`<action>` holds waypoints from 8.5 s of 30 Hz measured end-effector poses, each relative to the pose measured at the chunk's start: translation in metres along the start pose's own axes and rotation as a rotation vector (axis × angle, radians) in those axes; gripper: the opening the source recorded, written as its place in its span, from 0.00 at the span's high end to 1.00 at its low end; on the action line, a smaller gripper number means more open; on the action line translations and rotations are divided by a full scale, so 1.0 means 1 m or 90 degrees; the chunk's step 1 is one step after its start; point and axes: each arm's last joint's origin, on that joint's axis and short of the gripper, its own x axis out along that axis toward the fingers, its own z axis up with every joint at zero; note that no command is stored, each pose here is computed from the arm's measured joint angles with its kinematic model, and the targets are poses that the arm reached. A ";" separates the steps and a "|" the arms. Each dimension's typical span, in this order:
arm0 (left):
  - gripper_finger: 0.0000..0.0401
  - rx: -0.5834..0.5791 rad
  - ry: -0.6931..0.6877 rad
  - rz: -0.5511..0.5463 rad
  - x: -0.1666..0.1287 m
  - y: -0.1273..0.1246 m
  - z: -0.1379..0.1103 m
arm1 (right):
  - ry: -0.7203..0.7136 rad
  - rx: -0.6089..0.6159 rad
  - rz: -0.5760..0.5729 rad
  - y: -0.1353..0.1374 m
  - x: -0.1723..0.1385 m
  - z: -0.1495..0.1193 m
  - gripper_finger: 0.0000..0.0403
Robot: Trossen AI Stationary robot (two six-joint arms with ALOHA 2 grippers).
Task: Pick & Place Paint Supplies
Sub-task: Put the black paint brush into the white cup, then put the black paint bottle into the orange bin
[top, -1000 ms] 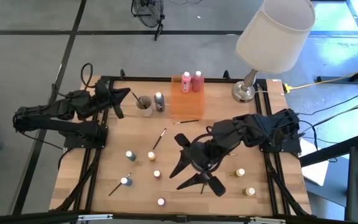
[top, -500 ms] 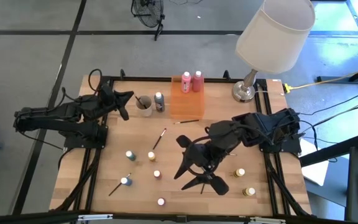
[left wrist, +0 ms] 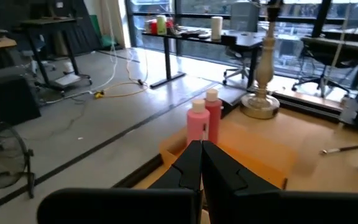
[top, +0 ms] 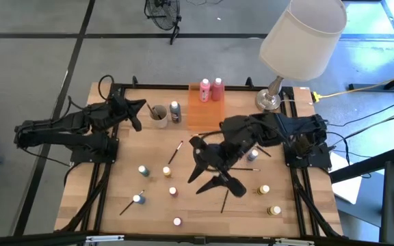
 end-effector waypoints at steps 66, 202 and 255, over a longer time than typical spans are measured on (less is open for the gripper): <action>0.66 -0.053 0.089 -0.089 0.065 0.036 -0.038 | -0.007 0.035 0.021 -0.054 -0.030 0.001 0.58; 0.40 0.017 0.757 -0.106 0.237 -0.010 0.024 | 0.049 0.063 0.043 -0.043 -0.024 -0.008 0.57; 0.52 0.024 0.763 -0.094 0.236 -0.009 0.024 | 0.057 0.056 0.045 -0.042 -0.024 -0.009 0.57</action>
